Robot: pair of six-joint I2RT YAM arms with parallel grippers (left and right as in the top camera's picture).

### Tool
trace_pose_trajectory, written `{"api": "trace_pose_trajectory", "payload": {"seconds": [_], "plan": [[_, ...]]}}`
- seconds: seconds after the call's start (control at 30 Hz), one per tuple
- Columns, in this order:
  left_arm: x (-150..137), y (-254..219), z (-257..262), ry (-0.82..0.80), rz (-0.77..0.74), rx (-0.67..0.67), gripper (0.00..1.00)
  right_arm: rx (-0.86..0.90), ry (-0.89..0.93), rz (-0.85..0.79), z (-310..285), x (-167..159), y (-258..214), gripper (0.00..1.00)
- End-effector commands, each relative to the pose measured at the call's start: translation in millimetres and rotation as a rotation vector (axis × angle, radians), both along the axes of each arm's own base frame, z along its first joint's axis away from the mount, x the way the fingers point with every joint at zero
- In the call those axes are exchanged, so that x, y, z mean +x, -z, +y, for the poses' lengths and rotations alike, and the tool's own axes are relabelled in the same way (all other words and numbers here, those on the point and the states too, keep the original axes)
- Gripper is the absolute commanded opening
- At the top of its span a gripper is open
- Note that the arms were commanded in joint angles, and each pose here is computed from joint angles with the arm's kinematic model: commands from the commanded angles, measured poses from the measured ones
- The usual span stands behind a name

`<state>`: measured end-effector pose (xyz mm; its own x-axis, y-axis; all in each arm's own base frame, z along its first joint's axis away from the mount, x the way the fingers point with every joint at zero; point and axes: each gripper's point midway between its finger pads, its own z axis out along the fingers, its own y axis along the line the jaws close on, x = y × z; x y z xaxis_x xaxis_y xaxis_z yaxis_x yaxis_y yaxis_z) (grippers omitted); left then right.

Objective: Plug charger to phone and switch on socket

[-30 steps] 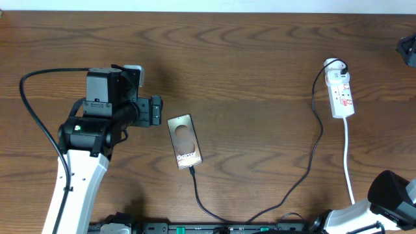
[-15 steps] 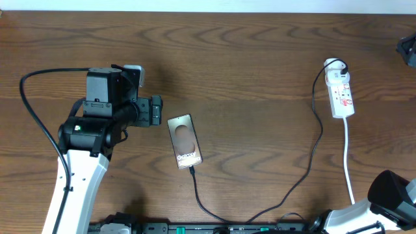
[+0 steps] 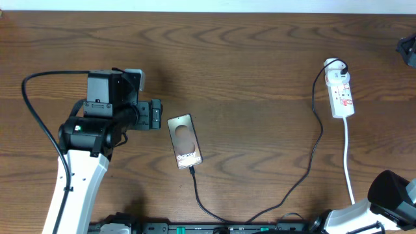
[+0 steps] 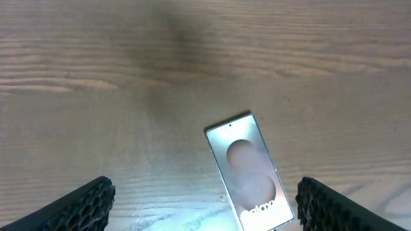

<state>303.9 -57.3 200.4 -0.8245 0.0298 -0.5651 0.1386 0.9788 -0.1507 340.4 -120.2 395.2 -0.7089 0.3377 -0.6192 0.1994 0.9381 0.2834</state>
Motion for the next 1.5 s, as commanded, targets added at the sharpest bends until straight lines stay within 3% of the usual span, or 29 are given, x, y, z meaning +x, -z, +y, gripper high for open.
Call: {"api": "trace_pose_trajectory", "payload": {"seconds": [0.0, 0.23, 0.5, 0.83, 1.23, 1.47], "plan": [[-10.2, 12.5, 7.8, -0.007, 0.008, 0.037, 0.91, -0.001, 0.008, -0.012, 2.9, -3.8, -5.5, 0.99], [-17.7, 33.2, 10.3, -0.016, -0.097, 0.034, 0.91, -0.001, 0.008, -0.013, 2.9, -3.8, -5.6, 0.99], [-7.6, 26.0, 6.1, -0.010, -0.455, -0.019, 0.91, -0.001, 0.008, -0.013, 2.9, -3.8, -5.6, 0.99], [-26.5, -9.1, 9.1, -0.016, -0.792, -0.046, 0.91, -0.001, 0.008, -0.013, 2.9, -3.7, -5.6, 0.99], [-47.1, 3.6, 20.3, -0.043, -0.966, -0.033, 0.91, -0.001, 0.008, -0.013, 2.9, -3.8, -5.6, 0.99], [-50.8, 15.3, 20.6, -0.044, -0.988, -0.035, 0.91, -0.001, 0.008, -0.013, 2.9, -3.8, -5.6, 0.99]]}}
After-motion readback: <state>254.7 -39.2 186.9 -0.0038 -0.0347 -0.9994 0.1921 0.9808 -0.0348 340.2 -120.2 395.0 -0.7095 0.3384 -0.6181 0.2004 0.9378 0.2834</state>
